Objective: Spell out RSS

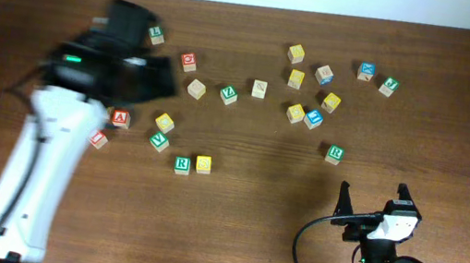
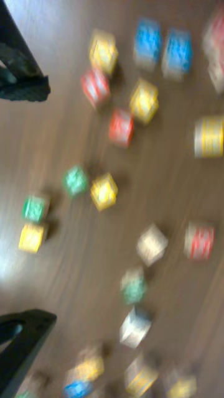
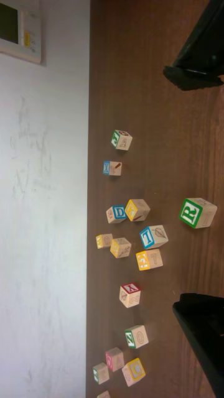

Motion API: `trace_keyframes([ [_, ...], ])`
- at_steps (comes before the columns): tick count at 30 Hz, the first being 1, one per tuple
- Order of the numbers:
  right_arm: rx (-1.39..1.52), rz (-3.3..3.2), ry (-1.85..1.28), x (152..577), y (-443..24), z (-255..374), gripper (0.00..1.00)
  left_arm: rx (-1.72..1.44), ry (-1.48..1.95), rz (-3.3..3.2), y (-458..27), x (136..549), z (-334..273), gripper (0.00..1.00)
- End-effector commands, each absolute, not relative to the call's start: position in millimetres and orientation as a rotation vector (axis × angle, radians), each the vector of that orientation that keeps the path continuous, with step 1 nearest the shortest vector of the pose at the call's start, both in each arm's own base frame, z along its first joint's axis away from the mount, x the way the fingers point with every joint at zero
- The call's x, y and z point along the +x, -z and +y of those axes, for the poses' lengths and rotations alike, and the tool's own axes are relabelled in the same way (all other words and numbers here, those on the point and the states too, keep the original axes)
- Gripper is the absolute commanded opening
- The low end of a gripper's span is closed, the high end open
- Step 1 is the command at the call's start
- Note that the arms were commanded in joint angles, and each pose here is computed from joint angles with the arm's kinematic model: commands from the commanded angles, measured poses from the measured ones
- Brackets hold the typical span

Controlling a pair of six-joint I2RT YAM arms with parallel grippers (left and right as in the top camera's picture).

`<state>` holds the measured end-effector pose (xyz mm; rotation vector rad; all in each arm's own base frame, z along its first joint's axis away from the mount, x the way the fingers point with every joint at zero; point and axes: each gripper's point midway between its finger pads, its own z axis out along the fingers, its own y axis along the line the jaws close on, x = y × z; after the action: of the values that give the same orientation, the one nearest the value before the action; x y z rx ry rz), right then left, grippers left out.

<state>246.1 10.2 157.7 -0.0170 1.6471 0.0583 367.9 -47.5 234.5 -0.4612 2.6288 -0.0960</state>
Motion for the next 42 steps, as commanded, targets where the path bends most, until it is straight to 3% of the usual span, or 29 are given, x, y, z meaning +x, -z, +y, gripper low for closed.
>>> trace_keyframes([
  [1, -0.002, 1.65, -0.049, 246.0, -155.5, 7.1, 0.98, -0.734, 0.074, 2.632, -231.6, 352.5, 24.6, 0.99],
  [6, 0.0, 1.639, -0.064, 246.2, -158.2, 8.7, 0.98, -1.013, 0.086, 2.64, -210.1, 326.5, 80.0, 0.99],
  [11, -0.138, 1.629, -0.889, 211.3, -176.9, 106.1, 0.98, -1.067, 0.111, 2.666, -200.2, 317.1, 83.6, 0.99],
  [14, -0.139, 1.616, -1.074, 198.5, -188.6, 120.6, 0.98, -1.067, 0.108, 2.668, -199.1, 316.6, 83.7, 0.99],
  [19, -0.288, 1.222, -1.073, 170.0, -278.4, 120.5, 0.98, -1.068, 0.109, 2.669, -199.1, 316.4, 83.5, 0.99],
  [22, -0.225, 1.024, -1.051, 153.2, -332.4, 103.7, 0.98, -1.069, 0.108, 2.669, -199.0, 316.2, 83.9, 0.99],
  [28, -0.262, 0.887, -0.83, 126.4, -416.3, 90.4, 0.98, -1.069, 0.109, 2.669, -199.1, 316.3, 83.8, 0.99],
  [36, -0.418, 1.312, -0.56, 186.0, -455.0, 101.5, 0.98, -1.069, 0.109, 2.669, -199.1, 316.3, 83.8, 0.99],
  [42, -0.397, 1.661, -0.598, 265.1, -437.8, 103.6, 0.98, -1.069, 0.109, 2.669, -199.1, 316.3, 83.8, 0.99],
])
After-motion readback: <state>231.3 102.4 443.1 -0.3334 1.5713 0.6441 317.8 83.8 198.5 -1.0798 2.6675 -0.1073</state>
